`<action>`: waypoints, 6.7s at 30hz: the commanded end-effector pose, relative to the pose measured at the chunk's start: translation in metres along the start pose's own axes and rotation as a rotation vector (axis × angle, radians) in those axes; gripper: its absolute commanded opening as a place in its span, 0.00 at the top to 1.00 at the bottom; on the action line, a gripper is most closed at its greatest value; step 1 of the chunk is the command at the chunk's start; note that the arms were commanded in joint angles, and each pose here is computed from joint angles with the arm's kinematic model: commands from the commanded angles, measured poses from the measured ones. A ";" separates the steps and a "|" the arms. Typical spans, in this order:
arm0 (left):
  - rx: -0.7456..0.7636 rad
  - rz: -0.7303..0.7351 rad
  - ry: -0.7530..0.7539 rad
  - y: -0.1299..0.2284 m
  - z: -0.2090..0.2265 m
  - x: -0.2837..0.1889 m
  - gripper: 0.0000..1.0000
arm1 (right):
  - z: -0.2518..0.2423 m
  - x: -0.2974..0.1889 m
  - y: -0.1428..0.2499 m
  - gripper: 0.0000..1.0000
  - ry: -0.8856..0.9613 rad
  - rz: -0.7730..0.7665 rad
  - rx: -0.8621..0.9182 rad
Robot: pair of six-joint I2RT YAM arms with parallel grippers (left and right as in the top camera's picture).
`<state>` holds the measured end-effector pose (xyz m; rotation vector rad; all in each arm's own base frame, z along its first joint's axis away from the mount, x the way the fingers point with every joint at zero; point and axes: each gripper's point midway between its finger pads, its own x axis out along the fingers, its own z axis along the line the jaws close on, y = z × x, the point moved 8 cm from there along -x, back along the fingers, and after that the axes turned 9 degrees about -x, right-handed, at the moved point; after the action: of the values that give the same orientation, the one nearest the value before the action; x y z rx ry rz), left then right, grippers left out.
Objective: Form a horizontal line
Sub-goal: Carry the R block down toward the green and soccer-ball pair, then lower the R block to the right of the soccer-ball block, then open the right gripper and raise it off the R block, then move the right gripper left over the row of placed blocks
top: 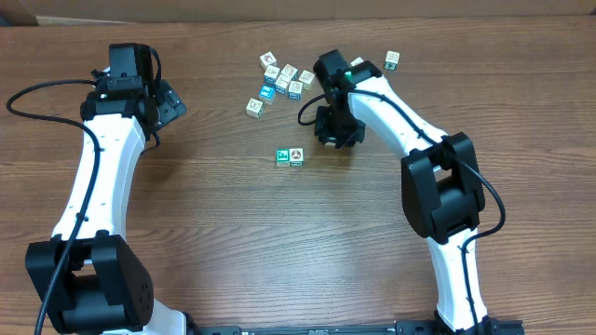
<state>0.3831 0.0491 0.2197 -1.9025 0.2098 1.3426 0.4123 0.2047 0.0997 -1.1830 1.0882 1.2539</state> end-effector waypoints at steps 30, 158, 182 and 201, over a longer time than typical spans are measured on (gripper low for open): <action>0.005 -0.004 0.012 0.000 -0.003 -0.003 0.00 | 0.031 -0.002 -0.002 0.50 0.019 -0.097 -0.081; 0.005 -0.004 0.012 0.000 -0.003 -0.003 0.00 | -0.011 -0.005 -0.008 0.96 0.014 -0.017 -0.148; 0.005 -0.005 0.012 0.000 -0.003 -0.003 0.00 | -0.001 -0.005 0.001 0.96 -0.095 0.045 -0.184; 0.005 -0.004 0.012 0.000 -0.003 -0.003 0.00 | 0.012 -0.004 0.008 0.96 -0.086 0.053 -0.166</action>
<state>0.3831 0.0491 0.2197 -1.9022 0.2100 1.3425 0.4000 0.2150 0.1007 -1.2421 0.9636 1.4830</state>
